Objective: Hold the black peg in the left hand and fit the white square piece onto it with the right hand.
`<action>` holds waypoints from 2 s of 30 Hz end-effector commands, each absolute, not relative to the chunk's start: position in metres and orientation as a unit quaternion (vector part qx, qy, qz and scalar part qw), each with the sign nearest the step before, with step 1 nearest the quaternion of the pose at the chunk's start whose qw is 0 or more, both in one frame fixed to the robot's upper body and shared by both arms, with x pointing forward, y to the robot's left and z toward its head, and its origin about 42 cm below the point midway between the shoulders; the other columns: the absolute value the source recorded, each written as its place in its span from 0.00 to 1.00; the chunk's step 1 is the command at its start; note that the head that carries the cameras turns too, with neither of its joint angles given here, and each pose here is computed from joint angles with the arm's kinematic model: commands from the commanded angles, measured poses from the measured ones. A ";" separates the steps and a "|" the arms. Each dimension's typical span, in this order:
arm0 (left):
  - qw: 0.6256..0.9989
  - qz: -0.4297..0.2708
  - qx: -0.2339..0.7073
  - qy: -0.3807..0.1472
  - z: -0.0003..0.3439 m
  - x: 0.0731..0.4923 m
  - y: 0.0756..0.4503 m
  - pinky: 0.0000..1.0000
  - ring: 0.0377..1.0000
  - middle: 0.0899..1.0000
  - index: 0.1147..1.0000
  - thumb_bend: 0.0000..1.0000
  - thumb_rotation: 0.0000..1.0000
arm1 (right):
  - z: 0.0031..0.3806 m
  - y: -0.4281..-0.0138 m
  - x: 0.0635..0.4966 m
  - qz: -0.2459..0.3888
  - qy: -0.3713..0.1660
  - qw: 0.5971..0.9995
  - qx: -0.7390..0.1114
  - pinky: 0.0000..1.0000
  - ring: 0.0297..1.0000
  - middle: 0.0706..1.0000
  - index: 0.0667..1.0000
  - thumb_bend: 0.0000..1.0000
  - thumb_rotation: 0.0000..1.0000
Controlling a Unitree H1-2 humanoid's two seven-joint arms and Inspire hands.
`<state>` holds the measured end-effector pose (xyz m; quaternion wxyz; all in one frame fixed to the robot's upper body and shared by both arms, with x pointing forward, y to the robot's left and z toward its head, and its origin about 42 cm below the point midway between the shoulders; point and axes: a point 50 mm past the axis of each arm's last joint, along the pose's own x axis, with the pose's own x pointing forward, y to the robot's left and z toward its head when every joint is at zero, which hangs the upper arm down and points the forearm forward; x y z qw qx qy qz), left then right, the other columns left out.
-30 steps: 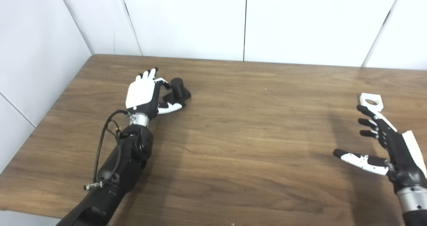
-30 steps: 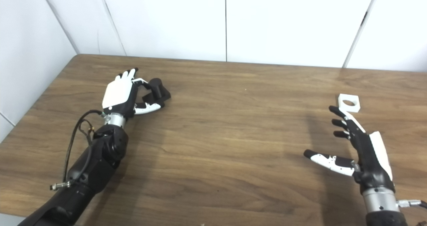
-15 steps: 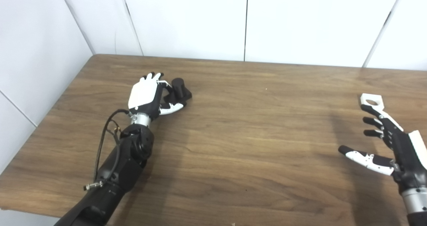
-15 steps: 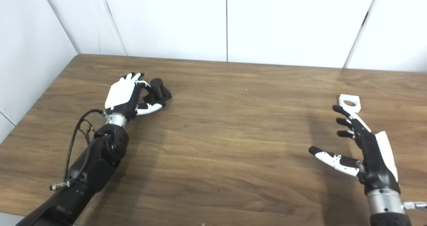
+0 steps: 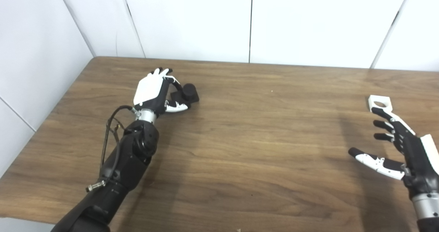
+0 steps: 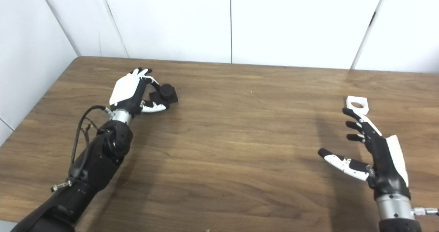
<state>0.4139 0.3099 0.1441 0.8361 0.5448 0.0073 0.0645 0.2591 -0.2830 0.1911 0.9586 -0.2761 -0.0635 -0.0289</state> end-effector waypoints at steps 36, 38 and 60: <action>0.841 -0.279 0.448 -0.118 0.173 0.382 0.255 1.00 1.00 1.00 0.42 0.52 0.09 | 0.196 -0.279 0.265 -0.042 -0.100 0.951 -0.290 0.70 0.81 0.87 0.82 0.56 0.22; 0.837 -0.293 0.445 -0.128 0.172 0.379 0.245 1.00 1.00 1.00 0.42 0.52 0.09 | 0.195 -0.280 0.265 -0.042 -0.102 0.951 -0.290 0.70 0.81 0.87 0.82 0.56 0.25; 0.806 -0.390 0.407 -0.179 0.130 0.341 0.147 1.00 1.00 1.00 0.42 0.52 0.09 | 0.192 -0.284 0.263 -0.043 -0.105 0.950 -0.292 0.70 0.81 0.87 0.82 0.58 0.32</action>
